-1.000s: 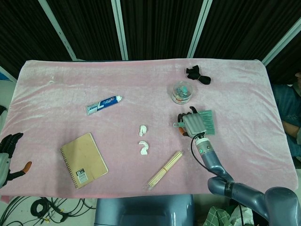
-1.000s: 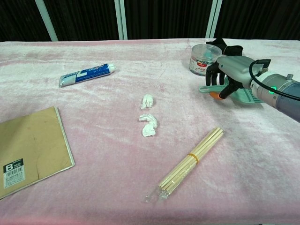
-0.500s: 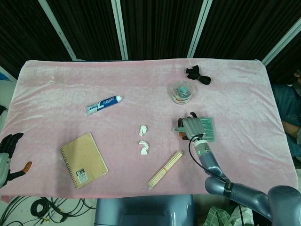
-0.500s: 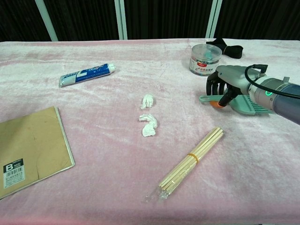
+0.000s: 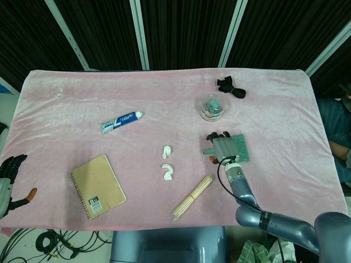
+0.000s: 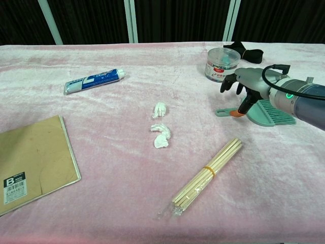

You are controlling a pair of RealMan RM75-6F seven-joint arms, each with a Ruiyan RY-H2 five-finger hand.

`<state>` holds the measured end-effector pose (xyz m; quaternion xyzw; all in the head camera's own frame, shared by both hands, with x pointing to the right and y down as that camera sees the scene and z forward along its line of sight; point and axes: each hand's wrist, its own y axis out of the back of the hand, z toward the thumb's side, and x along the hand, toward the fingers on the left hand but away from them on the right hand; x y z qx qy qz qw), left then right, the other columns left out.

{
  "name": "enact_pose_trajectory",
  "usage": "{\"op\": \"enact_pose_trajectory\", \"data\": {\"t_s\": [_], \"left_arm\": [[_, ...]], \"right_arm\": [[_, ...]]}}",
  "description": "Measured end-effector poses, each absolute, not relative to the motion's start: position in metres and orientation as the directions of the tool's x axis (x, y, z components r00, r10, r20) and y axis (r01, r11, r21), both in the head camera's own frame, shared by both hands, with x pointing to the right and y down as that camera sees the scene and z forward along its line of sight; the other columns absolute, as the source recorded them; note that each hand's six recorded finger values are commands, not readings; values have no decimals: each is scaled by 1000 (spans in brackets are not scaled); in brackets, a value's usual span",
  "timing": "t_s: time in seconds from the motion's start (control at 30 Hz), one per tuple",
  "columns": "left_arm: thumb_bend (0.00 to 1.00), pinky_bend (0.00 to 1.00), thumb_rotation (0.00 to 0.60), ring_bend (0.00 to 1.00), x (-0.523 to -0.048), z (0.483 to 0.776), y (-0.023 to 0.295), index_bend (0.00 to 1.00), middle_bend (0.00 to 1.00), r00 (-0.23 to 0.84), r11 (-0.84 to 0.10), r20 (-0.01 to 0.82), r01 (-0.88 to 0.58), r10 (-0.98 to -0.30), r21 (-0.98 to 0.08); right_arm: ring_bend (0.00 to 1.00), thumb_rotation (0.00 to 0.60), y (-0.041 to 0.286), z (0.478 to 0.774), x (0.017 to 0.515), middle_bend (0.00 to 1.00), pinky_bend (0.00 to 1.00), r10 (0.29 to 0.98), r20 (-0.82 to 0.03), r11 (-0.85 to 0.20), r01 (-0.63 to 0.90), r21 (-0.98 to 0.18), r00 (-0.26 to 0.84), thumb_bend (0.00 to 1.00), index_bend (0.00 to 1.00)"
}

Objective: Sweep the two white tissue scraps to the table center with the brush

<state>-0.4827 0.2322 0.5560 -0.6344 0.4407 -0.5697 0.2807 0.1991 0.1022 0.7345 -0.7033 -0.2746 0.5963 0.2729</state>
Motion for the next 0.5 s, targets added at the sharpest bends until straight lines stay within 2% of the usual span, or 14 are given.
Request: {"op": "enact_pose_trajectory", "data": {"t_s": [0.23, 0.5], "left_arm": [[301, 290, 600, 0, -483, 555, 232, 84, 87, -38, -450, 471, -240, -881, -860], [302, 280, 600, 0, -481, 554, 232, 84, 87, -32, -440, 459, -230, -888, -868]], "right_arm": [[240, 600, 93, 708, 202, 171, 135, 737, -661, -674, 92, -733, 141, 182, 229], [238, 600, 96, 654, 254, 196, 136, 833, -532, -549, 115, -828, 152, 181, 229]]}}
